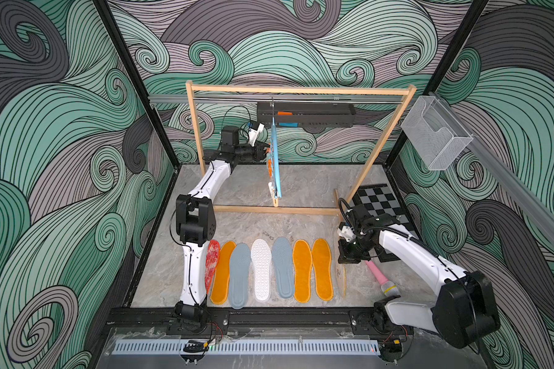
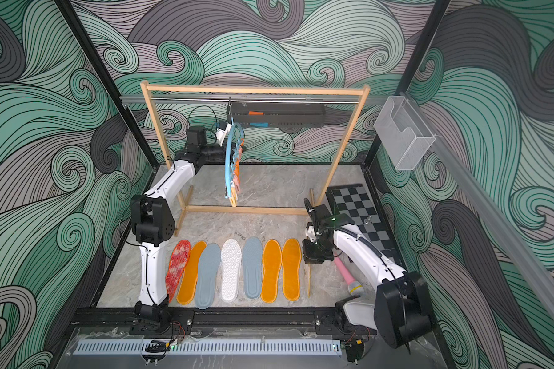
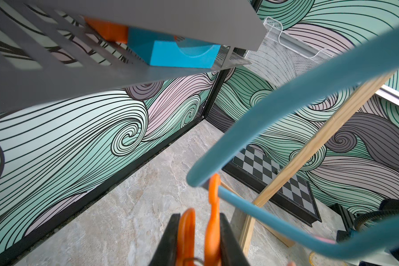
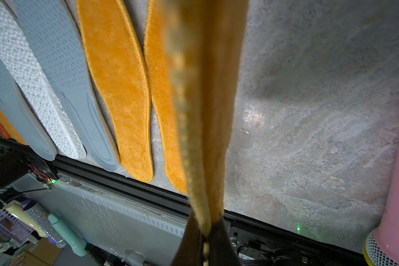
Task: Take the shoe insoles off the hanger
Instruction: Place the insole at the center of the board.
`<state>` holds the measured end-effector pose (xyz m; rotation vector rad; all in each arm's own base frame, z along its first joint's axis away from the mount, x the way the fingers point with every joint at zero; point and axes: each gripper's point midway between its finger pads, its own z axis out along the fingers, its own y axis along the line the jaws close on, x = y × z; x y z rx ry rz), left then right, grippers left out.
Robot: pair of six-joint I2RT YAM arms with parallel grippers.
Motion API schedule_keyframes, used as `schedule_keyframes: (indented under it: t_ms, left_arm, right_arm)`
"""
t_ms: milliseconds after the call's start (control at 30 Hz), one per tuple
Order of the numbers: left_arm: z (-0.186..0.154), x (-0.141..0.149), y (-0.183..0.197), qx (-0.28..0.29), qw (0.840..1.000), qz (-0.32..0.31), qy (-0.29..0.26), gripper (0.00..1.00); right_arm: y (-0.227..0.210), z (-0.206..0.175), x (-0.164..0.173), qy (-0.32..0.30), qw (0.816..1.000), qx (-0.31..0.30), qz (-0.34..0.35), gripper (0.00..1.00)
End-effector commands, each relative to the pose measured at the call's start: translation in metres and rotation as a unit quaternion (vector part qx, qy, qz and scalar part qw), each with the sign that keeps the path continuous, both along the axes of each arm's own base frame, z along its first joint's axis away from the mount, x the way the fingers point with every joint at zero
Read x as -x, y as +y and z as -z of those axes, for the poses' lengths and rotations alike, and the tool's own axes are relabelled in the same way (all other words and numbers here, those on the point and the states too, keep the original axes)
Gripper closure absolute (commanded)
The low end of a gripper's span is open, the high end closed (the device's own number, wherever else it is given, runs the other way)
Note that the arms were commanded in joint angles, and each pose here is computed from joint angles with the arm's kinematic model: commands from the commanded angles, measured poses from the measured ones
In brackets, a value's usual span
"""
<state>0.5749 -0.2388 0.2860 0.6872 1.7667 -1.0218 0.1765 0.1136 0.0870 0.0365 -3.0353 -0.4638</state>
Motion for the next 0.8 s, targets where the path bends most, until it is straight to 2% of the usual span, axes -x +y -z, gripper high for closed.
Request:
schedule_keyframes:
  t_ms: [0,333,467,533,667,767]
  left_arm:
    - [0.009,-0.001,0.007,-0.005,1.0,-0.014,0.021,1.0]
    - [-0.001,-0.004,0.014,0.008,1.0,-0.019,0.016,1.0]
    - [0.0,-0.006,0.017,0.01,1.0,-0.021,0.016,1.0]
    - [-0.001,-0.007,0.018,0.011,1.0,-0.022,0.016,1.0]
    - [-0.001,-0.008,0.021,0.015,0.999,-0.028,0.019,1.0]
    - [-0.002,-0.007,0.02,0.018,0.999,-0.023,0.018,1.0]
  right_arm:
    - [0.007,0.002,0.0,0.018,1.0,-0.018,-0.003,0.93]
    - [0.007,0.012,-0.005,0.026,1.0,-0.013,-0.004,0.92]
    - [0.005,0.014,-0.004,0.028,1.0,-0.005,-0.004,0.83]
    - [0.001,0.015,-0.005,0.024,1.0,0.008,0.0,0.74]
    - [-0.01,0.021,-0.007,0.022,0.999,0.04,0.003,0.7]
    - [-0.007,0.022,-0.006,0.029,0.999,0.032,0.001,0.69]
